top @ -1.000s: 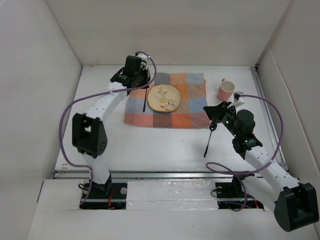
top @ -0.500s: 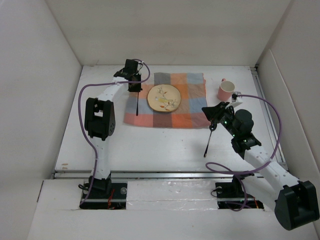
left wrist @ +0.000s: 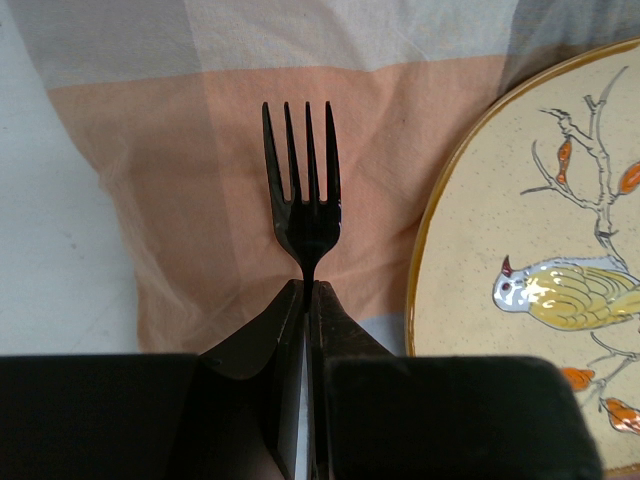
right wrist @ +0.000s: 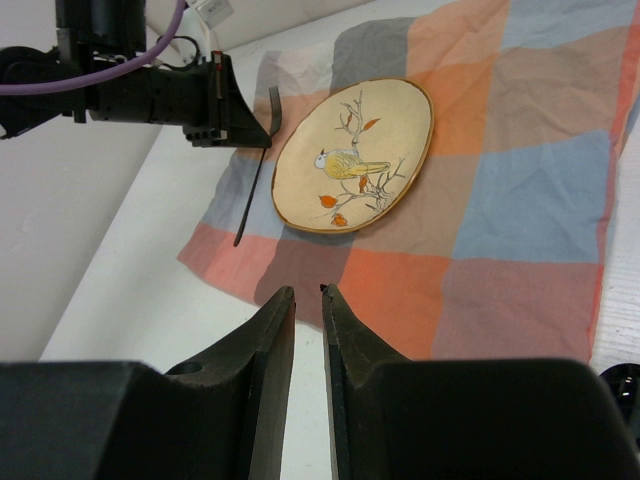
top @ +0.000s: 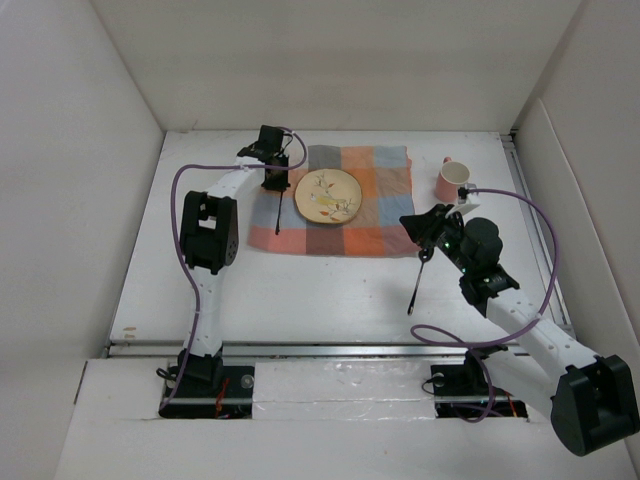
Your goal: Set the dinner table for one person
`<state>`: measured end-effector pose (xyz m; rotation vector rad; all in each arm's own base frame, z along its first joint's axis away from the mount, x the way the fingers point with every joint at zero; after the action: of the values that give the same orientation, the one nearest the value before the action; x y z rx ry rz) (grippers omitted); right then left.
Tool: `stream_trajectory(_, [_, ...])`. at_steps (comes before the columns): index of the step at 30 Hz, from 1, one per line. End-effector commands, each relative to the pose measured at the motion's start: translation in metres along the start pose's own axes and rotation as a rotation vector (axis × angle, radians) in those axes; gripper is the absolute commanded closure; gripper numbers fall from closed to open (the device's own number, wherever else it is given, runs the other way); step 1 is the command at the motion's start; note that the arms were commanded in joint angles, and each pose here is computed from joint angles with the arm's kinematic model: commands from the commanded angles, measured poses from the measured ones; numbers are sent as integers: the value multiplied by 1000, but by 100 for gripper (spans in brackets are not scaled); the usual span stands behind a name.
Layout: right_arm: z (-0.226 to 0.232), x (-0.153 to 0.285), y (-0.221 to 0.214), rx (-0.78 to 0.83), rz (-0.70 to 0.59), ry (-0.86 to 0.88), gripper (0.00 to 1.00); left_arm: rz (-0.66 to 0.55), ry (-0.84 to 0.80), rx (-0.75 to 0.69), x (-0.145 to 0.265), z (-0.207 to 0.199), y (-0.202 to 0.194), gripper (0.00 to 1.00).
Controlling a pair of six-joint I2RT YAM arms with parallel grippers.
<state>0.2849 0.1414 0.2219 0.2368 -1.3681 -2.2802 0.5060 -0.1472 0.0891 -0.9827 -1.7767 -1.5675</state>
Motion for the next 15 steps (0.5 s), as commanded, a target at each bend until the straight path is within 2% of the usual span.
stream_trajectory(1, [11, -4, 23, 35, -67, 23, 77, -43, -13, -5, 4, -5, 19, 100])
stream_trajectory(5, [10, -5, 22, 36, -63, 18, 77, -31, 3, -2, -5, -3, 17, 99])
stream_trajectory(10, [11, -6, 21, 37, -59, 19, 76, -29, 24, 12, -5, 0, 12, 78])
stream_trajectory(12, [10, -7, 20, 40, -59, 13, 76, -34, 22, 24, -1, 0, 12, 67])
stream_trajectory(13, [9, -7, 20, 40, -60, 5, 76, -77, 7, 29, 12, -4, 23, 58])
stream_trajectory(14, [9, -7, 20, 43, -59, 3, 76, -84, -2, 34, 16, -5, 23, 2])
stream_trajectory(15, [10, -8, 19, 46, -53, 7, 75, -135, -25, 48, 36, -9, 34, 1])
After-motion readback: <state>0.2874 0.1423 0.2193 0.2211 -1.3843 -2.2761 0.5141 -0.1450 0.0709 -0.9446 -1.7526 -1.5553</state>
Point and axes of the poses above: each gripper's point midway between its finger pads, its own x axis back along the fingers, its own z axis along the line the jaws close on, y = z × x, the point moved 4 cm from there along x, back along the fingers, and after that the axes turned 4 degrees about x, right-handed, at the moved point
